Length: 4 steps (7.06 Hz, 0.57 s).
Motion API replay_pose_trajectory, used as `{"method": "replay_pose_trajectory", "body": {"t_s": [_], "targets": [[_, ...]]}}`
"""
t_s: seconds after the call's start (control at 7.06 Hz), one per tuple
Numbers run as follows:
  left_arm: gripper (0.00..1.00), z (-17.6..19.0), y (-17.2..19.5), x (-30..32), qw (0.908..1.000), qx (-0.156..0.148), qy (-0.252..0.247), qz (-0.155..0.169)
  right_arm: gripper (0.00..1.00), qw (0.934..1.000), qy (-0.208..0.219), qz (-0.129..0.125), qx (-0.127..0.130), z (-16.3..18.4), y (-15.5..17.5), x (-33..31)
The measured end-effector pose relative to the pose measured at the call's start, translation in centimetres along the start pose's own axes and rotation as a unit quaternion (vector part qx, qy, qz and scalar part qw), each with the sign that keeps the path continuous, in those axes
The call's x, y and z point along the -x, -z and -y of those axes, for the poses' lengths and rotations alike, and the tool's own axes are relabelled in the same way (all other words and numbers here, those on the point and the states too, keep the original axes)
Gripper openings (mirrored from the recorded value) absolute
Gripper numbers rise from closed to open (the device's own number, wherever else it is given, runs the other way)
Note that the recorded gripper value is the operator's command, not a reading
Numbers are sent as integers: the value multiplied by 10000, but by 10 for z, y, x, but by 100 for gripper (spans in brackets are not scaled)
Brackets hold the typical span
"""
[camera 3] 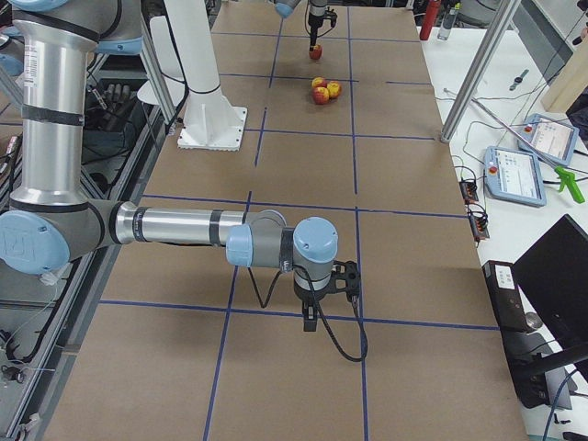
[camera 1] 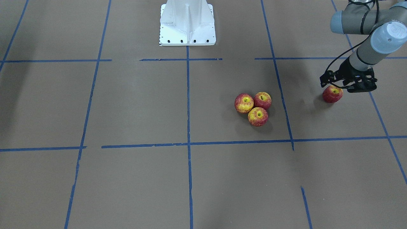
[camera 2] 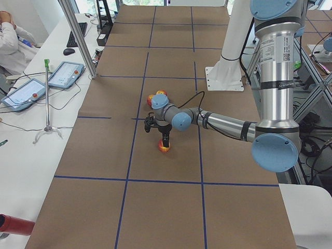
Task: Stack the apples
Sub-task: 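Close the left gripper around the lone red apple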
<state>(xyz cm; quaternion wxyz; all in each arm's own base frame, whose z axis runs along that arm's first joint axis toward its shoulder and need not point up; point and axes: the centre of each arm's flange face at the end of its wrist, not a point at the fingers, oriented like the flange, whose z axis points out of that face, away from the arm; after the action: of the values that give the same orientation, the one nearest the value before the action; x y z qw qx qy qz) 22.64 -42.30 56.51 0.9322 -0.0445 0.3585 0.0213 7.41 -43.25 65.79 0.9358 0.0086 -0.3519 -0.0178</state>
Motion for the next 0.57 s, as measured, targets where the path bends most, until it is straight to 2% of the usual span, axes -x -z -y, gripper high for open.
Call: {"method": "replay_pose_trajectory", "body": {"t_s": [0.57], "targets": [[99,5,-16,6,9999,78,-74,39,100,10000,0,0,0,0,0,0]]}}
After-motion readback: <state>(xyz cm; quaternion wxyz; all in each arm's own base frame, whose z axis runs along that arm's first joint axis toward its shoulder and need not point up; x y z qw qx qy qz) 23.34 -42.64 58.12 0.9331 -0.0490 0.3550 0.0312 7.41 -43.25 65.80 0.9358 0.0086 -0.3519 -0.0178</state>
